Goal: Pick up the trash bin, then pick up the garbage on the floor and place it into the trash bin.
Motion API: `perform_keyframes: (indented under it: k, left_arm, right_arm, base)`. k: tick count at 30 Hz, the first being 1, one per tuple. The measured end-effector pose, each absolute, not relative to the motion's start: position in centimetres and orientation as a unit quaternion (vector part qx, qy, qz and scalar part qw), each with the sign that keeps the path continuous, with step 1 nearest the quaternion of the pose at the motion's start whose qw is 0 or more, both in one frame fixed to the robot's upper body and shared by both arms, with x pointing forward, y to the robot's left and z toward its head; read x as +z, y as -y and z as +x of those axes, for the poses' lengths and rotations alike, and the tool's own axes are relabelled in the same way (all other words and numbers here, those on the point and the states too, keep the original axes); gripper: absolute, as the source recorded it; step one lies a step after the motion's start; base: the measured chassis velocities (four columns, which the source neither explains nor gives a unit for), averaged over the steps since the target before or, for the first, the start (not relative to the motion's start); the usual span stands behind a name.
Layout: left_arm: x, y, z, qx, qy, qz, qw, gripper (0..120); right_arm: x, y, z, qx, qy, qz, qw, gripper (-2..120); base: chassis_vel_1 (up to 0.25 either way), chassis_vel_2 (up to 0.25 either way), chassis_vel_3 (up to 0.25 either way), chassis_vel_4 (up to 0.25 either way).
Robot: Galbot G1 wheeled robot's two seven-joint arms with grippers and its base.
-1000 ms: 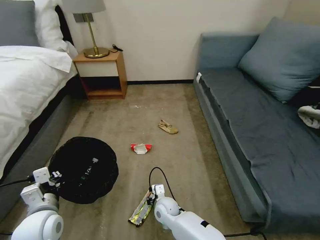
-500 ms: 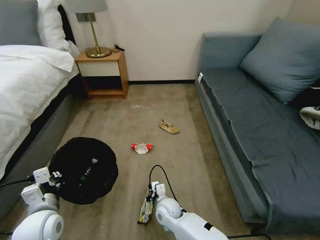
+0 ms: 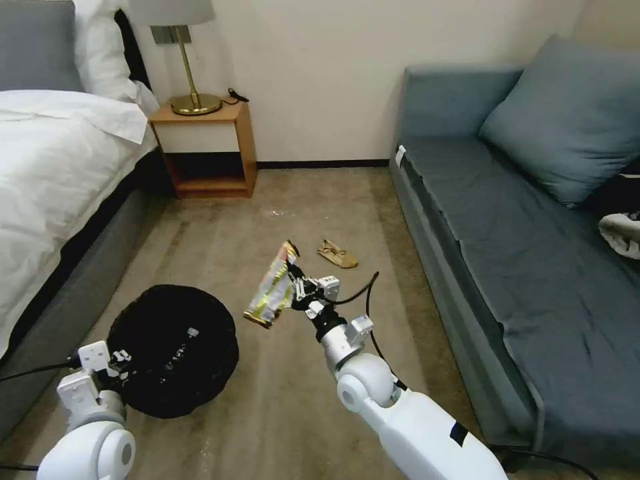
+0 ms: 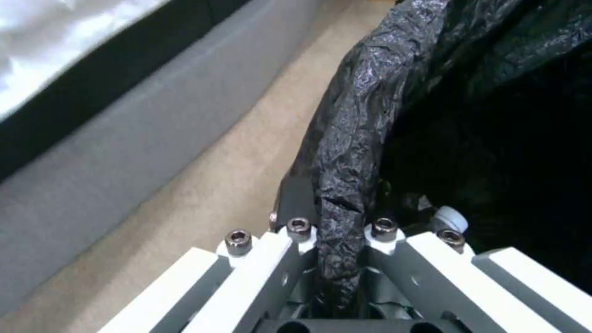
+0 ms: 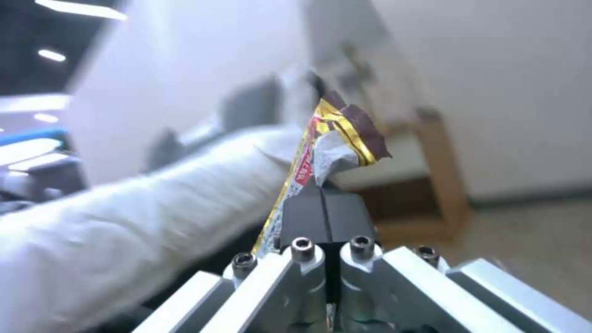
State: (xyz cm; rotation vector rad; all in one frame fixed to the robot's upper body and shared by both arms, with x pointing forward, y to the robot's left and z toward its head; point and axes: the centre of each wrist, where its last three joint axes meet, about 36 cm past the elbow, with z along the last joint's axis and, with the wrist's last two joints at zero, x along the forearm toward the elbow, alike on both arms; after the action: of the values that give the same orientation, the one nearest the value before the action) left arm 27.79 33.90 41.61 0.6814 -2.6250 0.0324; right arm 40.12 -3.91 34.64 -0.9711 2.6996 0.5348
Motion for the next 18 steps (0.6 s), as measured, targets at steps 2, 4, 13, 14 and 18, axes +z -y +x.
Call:
perform_keyframes:
  k: [2,4,13,14,18]
  left_arm:
    - [41.7,-33.7,27.8,0.018,0.946,0.242,0.216,3]
    - [41.9,-33.2,27.7,0.027,0.946,0.236,0.219,3]
    - [43.0,-31.8,27.1,0.046,0.948,0.225,0.220,3]
    - [43.1,-31.7,27.1,0.048,0.948,0.224,0.219,3]
    - [43.6,-31.3,26.9,0.053,0.950,0.223,0.214,3]
  right_arm:
    - [34.4,3.2,40.2,0.174,-0.914,-0.342,0.132,0]
    - [33.9,1.3,40.7,0.154,-0.903,-0.362,0.172,0]
    - [31.9,-3.4,41.0,0.128,-0.892,-0.389,0.193,0]
    - [31.5,-3.6,40.9,0.121,-0.891,-0.392,0.193,0]
    - [30.1,-4.0,40.4,0.093,-0.891,-0.401,0.191,0]
  base:
    - [0.000,0.000,0.000,0.000]
    - [0.000,0.000,0.000,0.000]
    - [0.000,0.000,0.000,0.000]
    - [0.000,0.000,0.000,0.000]
    - [0.000,0.000,0.000,0.000]
